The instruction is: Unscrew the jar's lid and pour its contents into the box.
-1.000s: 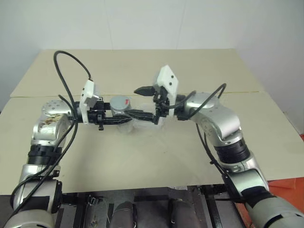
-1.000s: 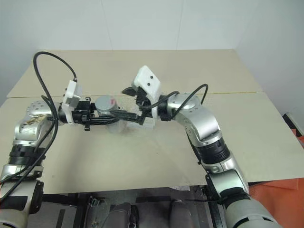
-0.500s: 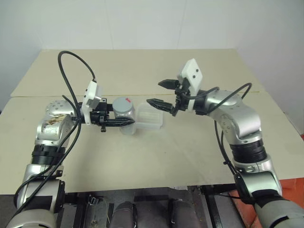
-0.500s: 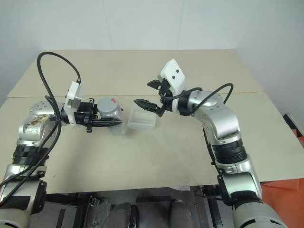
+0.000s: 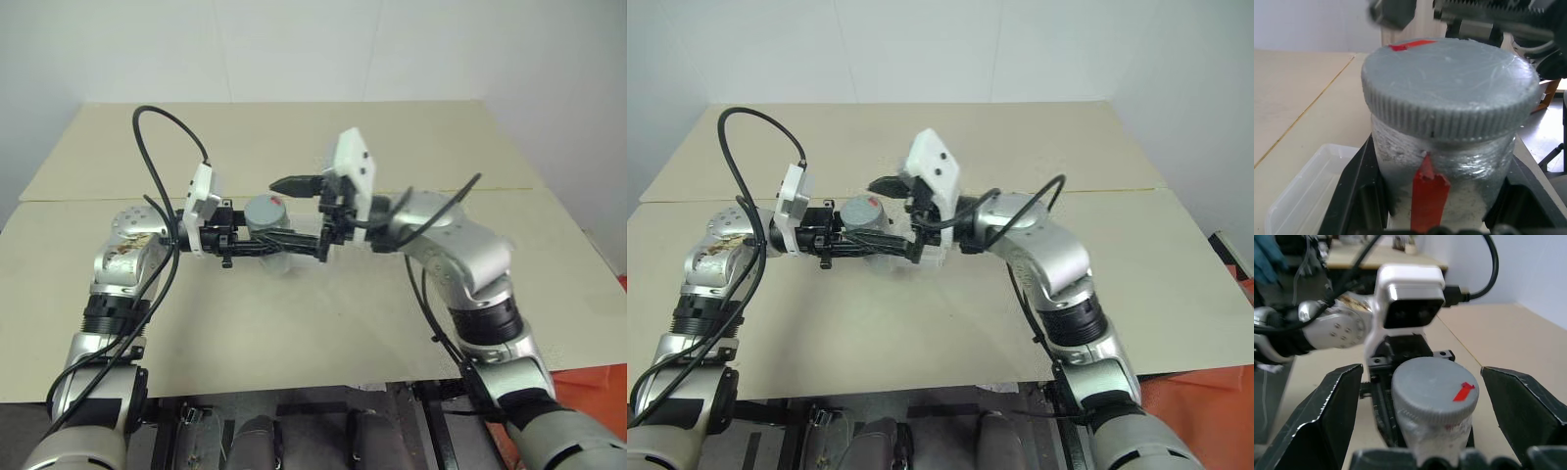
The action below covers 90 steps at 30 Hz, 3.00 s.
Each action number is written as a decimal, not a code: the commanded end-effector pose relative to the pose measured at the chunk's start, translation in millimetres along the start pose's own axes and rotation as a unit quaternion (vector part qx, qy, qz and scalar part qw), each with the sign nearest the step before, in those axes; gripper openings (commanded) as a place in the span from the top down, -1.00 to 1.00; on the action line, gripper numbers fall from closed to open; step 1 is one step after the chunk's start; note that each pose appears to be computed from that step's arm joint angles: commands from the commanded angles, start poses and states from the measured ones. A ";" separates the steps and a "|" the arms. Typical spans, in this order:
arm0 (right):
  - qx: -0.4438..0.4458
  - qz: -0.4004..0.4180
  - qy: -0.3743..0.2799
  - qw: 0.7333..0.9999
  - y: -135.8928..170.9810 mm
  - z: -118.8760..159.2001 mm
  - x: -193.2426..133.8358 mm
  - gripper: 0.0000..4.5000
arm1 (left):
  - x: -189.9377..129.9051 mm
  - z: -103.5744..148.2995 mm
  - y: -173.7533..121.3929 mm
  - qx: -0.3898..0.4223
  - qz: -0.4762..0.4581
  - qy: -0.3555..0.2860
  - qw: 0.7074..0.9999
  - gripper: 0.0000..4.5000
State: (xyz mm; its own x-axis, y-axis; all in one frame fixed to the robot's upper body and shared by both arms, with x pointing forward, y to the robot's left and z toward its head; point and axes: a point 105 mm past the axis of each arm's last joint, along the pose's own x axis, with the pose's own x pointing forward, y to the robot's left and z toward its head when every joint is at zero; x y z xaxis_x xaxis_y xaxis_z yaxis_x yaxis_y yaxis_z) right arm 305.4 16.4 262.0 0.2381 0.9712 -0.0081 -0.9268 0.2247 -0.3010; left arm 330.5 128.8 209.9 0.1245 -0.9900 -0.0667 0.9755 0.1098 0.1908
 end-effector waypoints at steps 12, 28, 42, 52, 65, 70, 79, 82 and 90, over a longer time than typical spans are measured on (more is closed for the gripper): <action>-0.031 -0.003 0.000 1.000 -7.5 12.0 16.3 -0.98 | 5.3 9.0 -4.5 0.036 -0.021 -0.002 0.999 0.13; -0.014 -0.056 0.036 0.998 -35.2 -9.7 -15.7 -0.98 | -9.7 10.1 -12.0 0.044 -0.025 -0.002 0.999 0.13; -0.017 -0.076 0.035 0.996 -43.0 -16.6 -44.6 -0.98 | -16.7 14.0 -16.5 0.046 -0.032 0.007 0.998 0.13; -0.023 -0.032 0.013 0.999 -24.6 -2.5 -48.6 -0.98 | -12.8 14.3 -10.0 0.046 -0.029 0.008 0.998 0.13; -0.039 0.019 -0.013 0.999 1.0 15.1 -14.9 -0.98 | -4.5 12.0 -10.9 0.039 -0.047 0.008 0.998 0.13; -0.040 0.031 -0.009 0.999 8.7 13.7 -1.4 -0.98 | -3.6 10.6 -13.3 0.036 -0.053 0.011 0.998 0.13; -0.017 0.004 0.002 1.000 1.9 7.8 14.2 -0.98 | -5.1 10.3 -13.6 0.028 -0.037 0.004 0.999 0.13; -0.012 -0.003 0.009 1.000 -0.9 4.5 14.3 -0.98 | -7.0 11.1 -14.0 0.027 -0.032 0.002 0.999 0.13; -0.005 -0.013 0.013 1.000 -9.0 -2.0 6.6 -0.98 | -13.4 12.2 -15.1 0.029 -0.030 0.009 0.999 0.13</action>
State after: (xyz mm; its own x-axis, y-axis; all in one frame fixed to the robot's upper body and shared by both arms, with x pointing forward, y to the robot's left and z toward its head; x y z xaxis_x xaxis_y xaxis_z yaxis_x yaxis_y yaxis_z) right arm 310.3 29.2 252.9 0.2340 0.9708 -0.0524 -0.9357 0.2102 -0.2835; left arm 317.5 135.3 205.3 0.0765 -0.9904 -0.1150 0.9817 0.0547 0.1824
